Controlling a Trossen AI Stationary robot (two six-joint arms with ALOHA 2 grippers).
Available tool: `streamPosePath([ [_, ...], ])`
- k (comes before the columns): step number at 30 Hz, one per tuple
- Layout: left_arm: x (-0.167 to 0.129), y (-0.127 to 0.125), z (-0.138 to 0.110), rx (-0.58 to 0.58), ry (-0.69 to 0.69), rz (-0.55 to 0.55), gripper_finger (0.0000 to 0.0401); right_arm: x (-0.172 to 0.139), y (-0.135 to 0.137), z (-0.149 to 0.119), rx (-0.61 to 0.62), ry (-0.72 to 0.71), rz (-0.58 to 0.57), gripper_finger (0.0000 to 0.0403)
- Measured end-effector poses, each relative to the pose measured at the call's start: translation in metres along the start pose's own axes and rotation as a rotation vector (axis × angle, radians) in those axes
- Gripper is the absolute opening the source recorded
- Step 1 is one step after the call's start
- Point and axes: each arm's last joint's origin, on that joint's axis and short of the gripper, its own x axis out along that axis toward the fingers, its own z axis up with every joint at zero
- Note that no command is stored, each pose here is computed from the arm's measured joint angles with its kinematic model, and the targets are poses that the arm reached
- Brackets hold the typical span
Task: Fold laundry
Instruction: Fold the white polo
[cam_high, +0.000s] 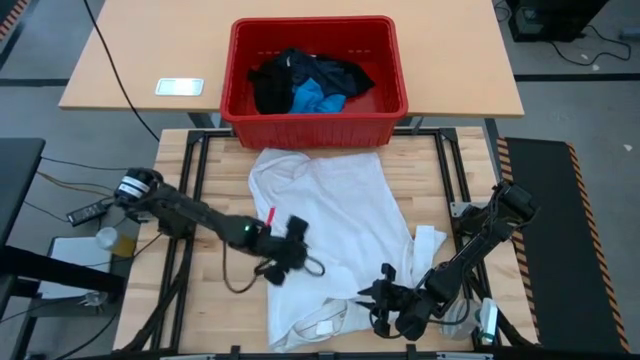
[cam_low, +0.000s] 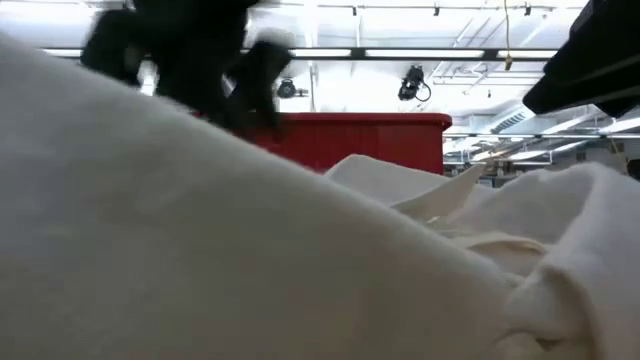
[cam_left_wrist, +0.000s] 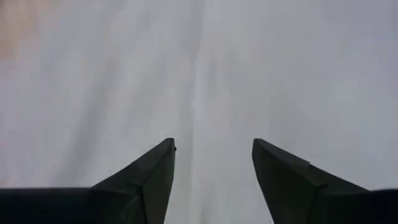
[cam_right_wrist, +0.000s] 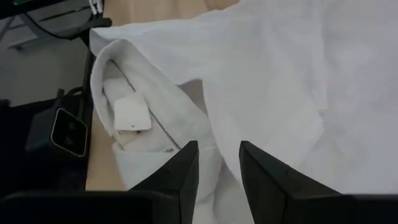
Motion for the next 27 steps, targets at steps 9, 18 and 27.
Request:
streamPosePath([
  [9,0.021,0.016,-0.079,-0.04,0.456,0.102,0.0184,0.006,-0.014,0.0,-0.035,-0.006,-0.133,0.0125],
  [18,0.027,0.019,-0.107,0.017,0.582,0.24,0.0182,0.018,-0.026,0.008,-0.025,-0.008,-0.192,0.0125],
  [27,0.027,0.025,-0.114,0.025,0.628,0.245,0.0182,0.045,-0.025,0.017,-0.092,-0.055,-0.126,0.0125],
])
